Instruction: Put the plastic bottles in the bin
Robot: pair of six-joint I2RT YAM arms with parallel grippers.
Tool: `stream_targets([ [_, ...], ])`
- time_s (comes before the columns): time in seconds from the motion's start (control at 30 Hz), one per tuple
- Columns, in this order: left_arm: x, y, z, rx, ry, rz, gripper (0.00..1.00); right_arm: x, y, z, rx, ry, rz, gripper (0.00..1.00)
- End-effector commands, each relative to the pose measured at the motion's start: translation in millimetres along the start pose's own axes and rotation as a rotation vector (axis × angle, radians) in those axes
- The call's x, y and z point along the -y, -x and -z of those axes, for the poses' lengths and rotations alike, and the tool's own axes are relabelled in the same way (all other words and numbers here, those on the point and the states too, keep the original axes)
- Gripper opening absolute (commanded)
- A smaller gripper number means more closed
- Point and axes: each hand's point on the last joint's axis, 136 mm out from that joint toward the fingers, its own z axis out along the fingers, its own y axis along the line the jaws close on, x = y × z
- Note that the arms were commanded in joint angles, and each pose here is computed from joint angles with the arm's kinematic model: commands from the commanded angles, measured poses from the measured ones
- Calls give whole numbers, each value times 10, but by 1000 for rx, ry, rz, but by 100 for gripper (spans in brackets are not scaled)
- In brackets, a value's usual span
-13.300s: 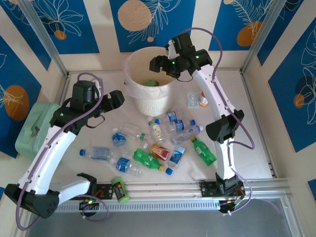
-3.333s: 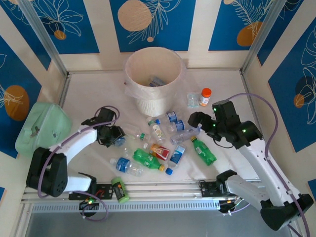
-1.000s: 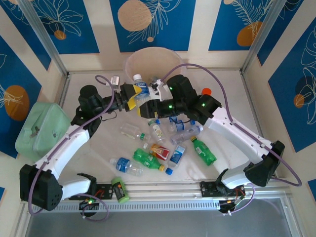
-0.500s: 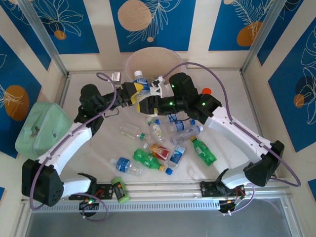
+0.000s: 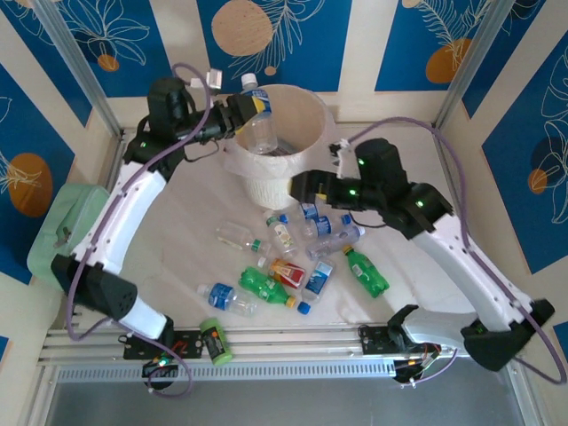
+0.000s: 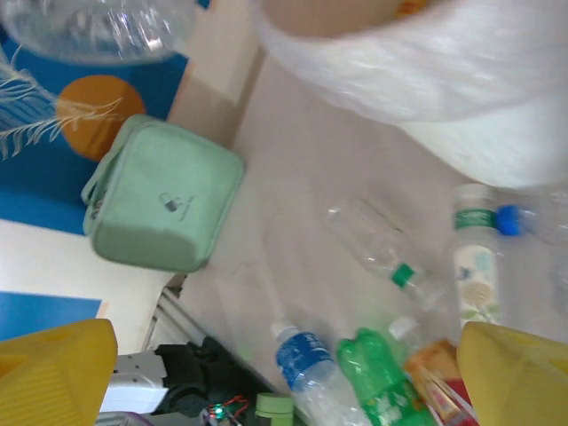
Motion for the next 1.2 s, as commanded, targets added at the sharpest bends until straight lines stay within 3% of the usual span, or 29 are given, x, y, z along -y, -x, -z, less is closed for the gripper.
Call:
stream_targets([
  [0.0, -414, 53, -205, -17, 136, 50, 56, 443, -163, 177, 12, -135, -69, 98],
  [0.1, -529, 169, -395, -8, 167, 63, 55, 732, -235, 350, 57, -205, -134, 98],
  [0.23, -887, 163, -586, -42, 312, 55, 53, 1048, -369, 504, 74, -271, -214, 98],
  [0.63, -1387, -21, -747, -107, 470, 71, 59, 1486, -597, 574, 48, -363, -326, 96],
  [0.93, -1167, 10, -754, -97, 449, 16, 79, 1706, -706, 555, 24, -413, -396, 95],
  [1.17, -949, 84, -681, -80, 436, -44, 81, 1790, -743, 530, 5, -439, -415, 96],
])
